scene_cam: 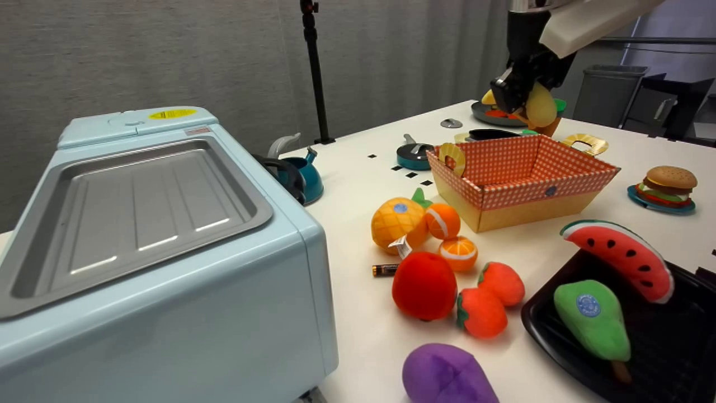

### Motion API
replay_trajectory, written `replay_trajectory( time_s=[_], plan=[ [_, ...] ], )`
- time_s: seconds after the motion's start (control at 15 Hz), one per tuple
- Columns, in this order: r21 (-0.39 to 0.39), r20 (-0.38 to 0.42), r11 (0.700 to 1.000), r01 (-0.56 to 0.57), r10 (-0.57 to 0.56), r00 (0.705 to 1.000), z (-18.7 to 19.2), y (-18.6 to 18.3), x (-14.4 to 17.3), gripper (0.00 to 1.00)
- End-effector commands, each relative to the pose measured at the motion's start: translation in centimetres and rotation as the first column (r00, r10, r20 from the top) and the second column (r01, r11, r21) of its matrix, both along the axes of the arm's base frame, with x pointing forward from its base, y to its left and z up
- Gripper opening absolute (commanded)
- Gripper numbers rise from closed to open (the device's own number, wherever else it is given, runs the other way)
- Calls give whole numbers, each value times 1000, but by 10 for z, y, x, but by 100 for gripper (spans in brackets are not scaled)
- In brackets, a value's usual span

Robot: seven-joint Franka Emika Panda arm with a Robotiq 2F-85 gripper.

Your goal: Take the banana plush toy out of the tray and put it in the box

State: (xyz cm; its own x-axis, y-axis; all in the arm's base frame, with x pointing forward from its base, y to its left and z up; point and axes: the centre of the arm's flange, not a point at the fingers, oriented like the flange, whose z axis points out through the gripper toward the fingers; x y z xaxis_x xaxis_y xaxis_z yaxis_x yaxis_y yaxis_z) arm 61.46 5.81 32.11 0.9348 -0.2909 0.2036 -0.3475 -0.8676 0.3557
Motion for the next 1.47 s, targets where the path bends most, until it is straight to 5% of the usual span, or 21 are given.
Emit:
replay_trajectory(
  time_s=[0.0, 0.47, 1.4],
  plan=[
    [-30, -5, 999, 31, -31, 999, 0, 5, 16, 45],
    [-11, -1, 1000, 22, -23, 1000, -2, 8, 21, 100],
    [117, 10, 993, -11, 10, 1000, -4, 17, 27, 100]
  ],
)
